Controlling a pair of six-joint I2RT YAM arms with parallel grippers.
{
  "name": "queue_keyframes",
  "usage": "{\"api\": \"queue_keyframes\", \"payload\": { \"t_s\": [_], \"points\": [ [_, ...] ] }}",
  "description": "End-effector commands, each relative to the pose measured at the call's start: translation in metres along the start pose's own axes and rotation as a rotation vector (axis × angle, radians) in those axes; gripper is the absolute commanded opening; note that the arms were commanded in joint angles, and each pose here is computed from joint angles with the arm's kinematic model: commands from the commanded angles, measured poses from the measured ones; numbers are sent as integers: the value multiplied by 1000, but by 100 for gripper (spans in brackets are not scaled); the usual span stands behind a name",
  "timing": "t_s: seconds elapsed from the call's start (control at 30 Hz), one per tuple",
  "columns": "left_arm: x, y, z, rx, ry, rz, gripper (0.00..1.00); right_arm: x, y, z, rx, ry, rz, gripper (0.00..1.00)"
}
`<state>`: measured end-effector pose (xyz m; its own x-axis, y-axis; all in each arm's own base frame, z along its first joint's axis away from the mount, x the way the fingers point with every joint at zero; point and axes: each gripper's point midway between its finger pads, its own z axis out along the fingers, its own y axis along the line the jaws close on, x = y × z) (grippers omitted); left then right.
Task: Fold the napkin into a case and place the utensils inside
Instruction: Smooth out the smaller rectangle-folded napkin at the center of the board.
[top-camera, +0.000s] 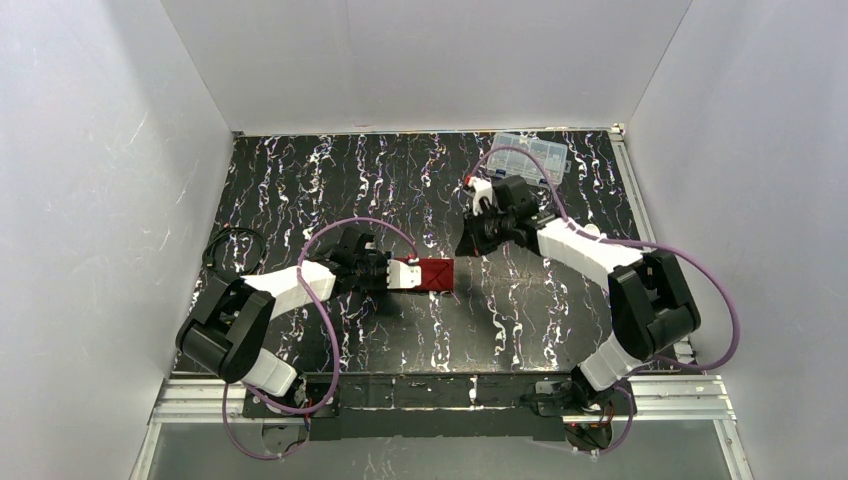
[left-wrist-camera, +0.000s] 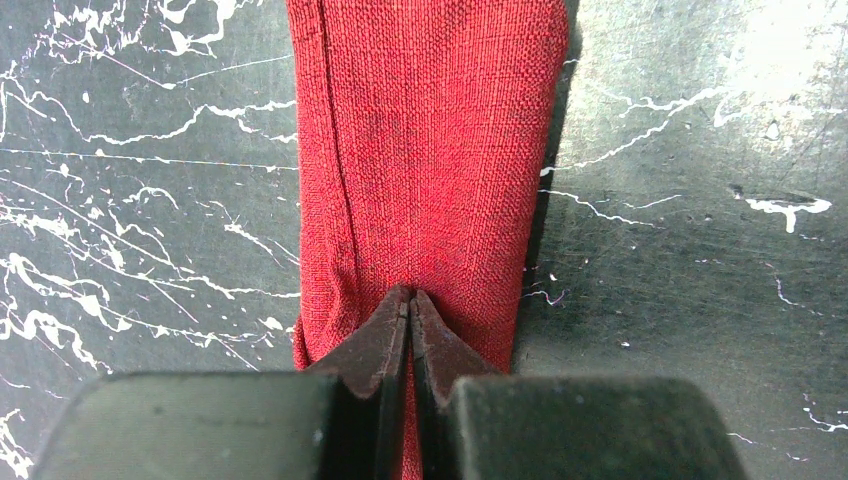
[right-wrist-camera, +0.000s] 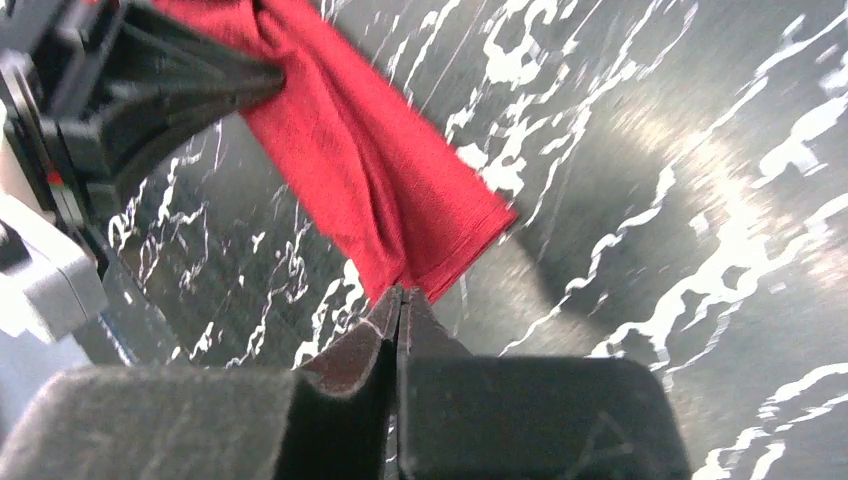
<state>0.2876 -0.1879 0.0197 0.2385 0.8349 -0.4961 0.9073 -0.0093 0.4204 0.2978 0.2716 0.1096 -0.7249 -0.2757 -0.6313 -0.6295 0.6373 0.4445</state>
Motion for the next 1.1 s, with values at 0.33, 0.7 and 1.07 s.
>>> {"api": "queue_keyframes", "payload": {
  "t_s": [0.33, 0.7, 1.07],
  "points": [
    [34, -47, -3, 134, 135, -62, 0, 1, 84, 45, -403, -113, 152, 1],
    [34, -45, -4, 125, 136, -59, 0, 45, 8, 81, -332, 29, 394, 1],
    [34, -48, -4, 129, 135, -55, 0, 38, 0, 73, -381, 37, 419, 1]
  ]
}}
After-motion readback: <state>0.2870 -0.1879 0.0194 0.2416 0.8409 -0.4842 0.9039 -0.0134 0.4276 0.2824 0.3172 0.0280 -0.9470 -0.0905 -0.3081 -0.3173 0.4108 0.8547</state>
